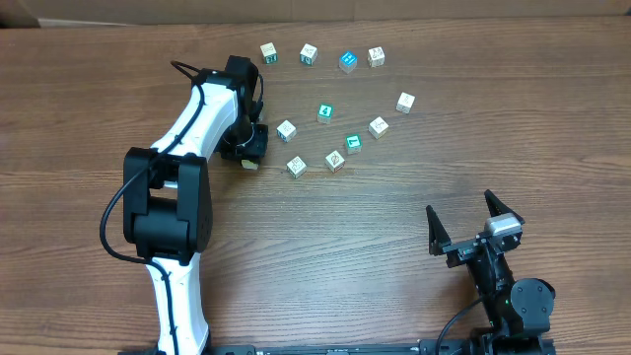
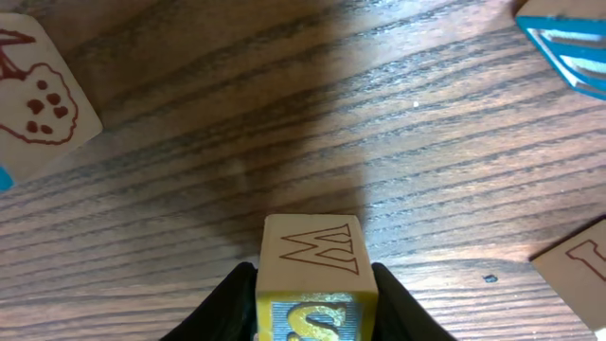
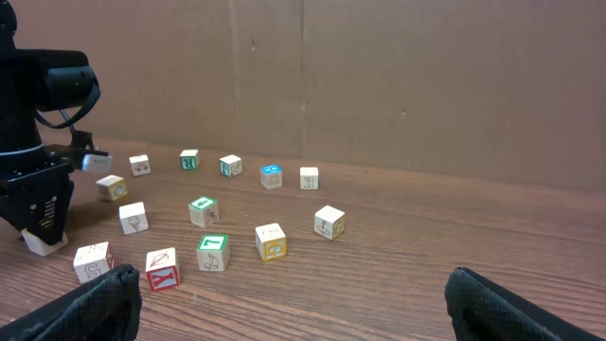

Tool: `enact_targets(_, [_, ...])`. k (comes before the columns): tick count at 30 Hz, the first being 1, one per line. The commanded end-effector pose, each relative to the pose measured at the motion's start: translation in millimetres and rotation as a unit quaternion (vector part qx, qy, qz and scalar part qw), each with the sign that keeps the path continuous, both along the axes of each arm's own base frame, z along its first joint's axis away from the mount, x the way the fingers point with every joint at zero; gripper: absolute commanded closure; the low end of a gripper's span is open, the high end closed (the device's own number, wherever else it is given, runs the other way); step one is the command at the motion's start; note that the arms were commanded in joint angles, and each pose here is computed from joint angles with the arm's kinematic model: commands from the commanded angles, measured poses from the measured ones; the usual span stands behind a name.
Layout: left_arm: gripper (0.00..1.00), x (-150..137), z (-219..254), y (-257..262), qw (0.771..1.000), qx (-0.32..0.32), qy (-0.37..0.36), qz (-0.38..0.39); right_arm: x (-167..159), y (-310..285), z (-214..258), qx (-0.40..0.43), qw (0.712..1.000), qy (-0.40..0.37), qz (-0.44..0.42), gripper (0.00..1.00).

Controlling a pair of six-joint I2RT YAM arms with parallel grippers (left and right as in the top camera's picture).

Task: Form a horizontal line
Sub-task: 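Close the left gripper on the yellow S block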

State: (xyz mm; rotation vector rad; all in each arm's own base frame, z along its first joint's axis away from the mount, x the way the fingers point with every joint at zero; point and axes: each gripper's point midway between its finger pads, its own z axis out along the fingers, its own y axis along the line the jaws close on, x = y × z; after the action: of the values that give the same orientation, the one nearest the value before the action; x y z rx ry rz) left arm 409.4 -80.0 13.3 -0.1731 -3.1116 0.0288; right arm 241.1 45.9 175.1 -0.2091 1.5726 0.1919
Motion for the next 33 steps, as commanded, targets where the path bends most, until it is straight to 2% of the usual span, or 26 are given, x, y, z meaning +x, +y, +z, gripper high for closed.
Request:
enact_targets(1, [0.77, -1.8, -2.4, -4.1, 1.000, 0.002, 0.002, -0.009, 0.3, -2.0, -1.0, 0.001, 1.000, -0.003, -0.006, 0.00])
enact_targets(4, [0.77, -1.9, -2.4, -4.1, 1.000, 0.002, 0.002, -0.009, 0.3, -2.0, -1.0, 0.001, 1.000, -0.003, -0.006, 0.00])
enact_targets(7, [0.64, -2.4, -2.4, -4.0, 1.000, 0.002, 0.003, -0.009, 0.3, -2.0, -1.0, 0.001, 1.000, -0.003, -0.006, 0.00])
enact_targets(10, [0.63, -2.5, -2.4, -4.0, 1.000, 0.002, 0.003, -0.009, 0.3, -2.0, -1.0, 0.001, 1.000, -0.003, -0.006, 0.00])
enact_targets(12, [0.58, -2.8, -1.8, -4.2, 1.000, 0.002, 0.004, -0.009, 0.3, -2.0, -1.0, 0.001, 1.000, -0.003, -0.006, 0.00])
enact_targets(21, [0.58, 7.3, 25.7, -6.7, 1.000, -0.002, -0.016, -0.005, 0.3, -2.0, -1.0, 0.001, 1.000, -0.003, -0.006, 0.00])
enact_targets(29, [0.60, -3.5, 60.6, -13.2, 0.999, -0.029, -0.021, 0.007, 0.3, -2.0, -1.0, 0.001, 1.000, -0.003, -0.006, 0.00])
enact_targets(33, [0.53, 0.8, 71.0, 0.3, 0.999, 0.008, -0.044, 0.014, 0.3, -2.0, -1.0, 0.001, 1.000, -0.003, -0.006, 0.00])
